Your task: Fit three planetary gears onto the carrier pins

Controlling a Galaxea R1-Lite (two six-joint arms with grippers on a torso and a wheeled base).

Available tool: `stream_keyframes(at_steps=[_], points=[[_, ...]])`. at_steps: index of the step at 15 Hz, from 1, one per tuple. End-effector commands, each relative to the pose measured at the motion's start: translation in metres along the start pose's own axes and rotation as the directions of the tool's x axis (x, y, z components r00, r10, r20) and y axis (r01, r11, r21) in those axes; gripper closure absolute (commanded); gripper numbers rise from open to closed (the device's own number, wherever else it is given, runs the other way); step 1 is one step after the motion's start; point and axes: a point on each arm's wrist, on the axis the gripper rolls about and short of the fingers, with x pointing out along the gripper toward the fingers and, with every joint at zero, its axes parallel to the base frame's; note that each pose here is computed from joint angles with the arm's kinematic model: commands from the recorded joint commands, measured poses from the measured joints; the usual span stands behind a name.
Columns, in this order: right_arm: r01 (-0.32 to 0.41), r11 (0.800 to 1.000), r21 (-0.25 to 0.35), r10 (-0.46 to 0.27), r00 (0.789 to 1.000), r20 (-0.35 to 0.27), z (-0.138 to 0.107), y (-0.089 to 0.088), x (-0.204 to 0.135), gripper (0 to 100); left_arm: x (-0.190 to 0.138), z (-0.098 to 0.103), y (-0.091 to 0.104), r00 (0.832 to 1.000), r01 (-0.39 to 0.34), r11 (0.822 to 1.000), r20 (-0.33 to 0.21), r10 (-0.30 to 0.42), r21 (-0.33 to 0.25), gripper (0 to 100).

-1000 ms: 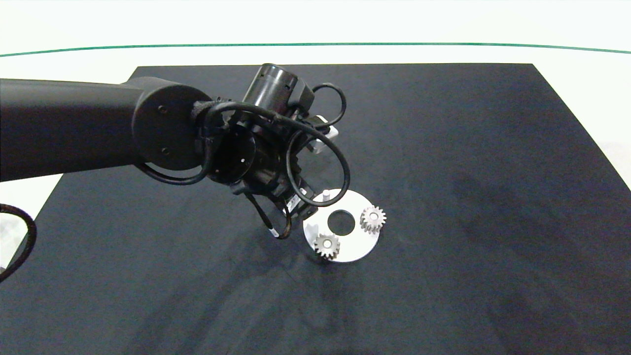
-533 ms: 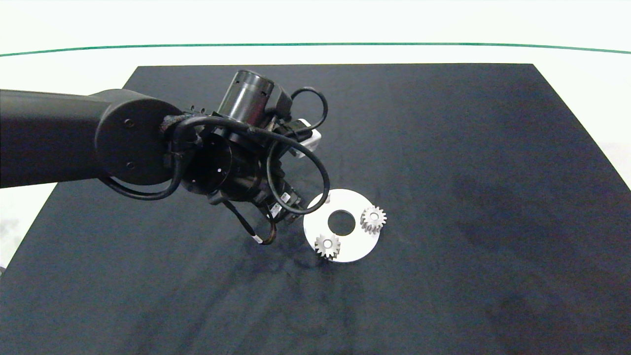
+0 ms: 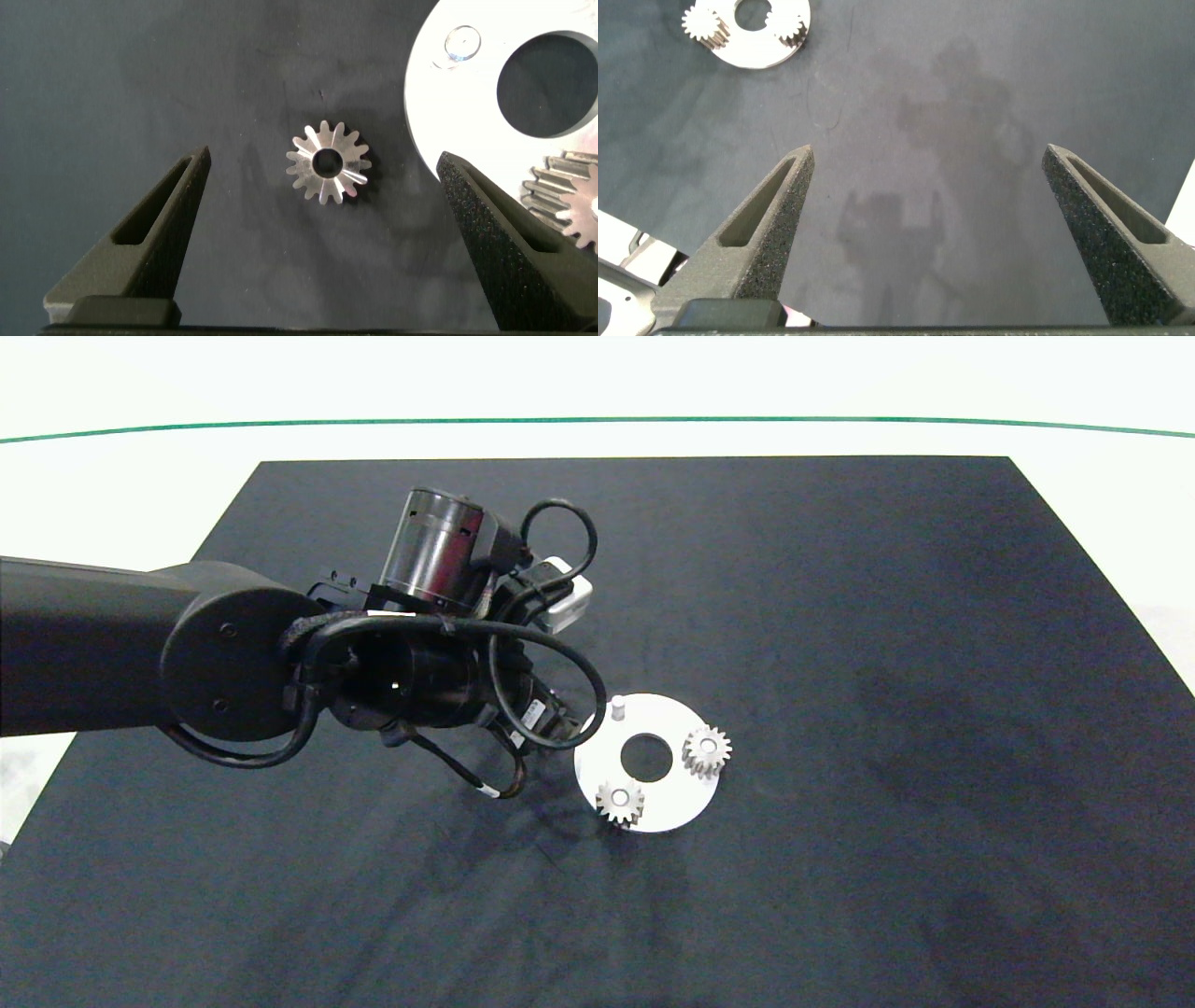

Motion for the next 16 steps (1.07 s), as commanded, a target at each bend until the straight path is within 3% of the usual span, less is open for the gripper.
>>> stream_keyframes(at_steps=[1,5,9,16], points=[[-0.001,1.0,-0.006,0.001,1.0,-0.012,-0.002,0.001,0.002,0,0.002,-0.008,0.0,1.0,0.006,1.0,0.003,-0.006,-0.005,0],[-0.001,1.0,-0.005,0.001,1.0,-0.011,-0.002,0.001,0.001,0,0.006,-0.012,-0.002,1.0,0.006,1.0,0.011,-0.006,-0.009,0],[-0.001,1.0,-0.006,0.001,1.0,-0.014,-0.002,0.001,0.002,0,0.013,-0.017,-0.006,0.999,0.001,1.0,0.054,0.0,-0.019,0],[-0.001,1.0,-0.006,0.001,1.0,-0.014,-0.002,0.001,0.002,0,0.019,-0.021,-0.003,0.999,-0.004,1.0,0.04,0.005,-0.024,0]])
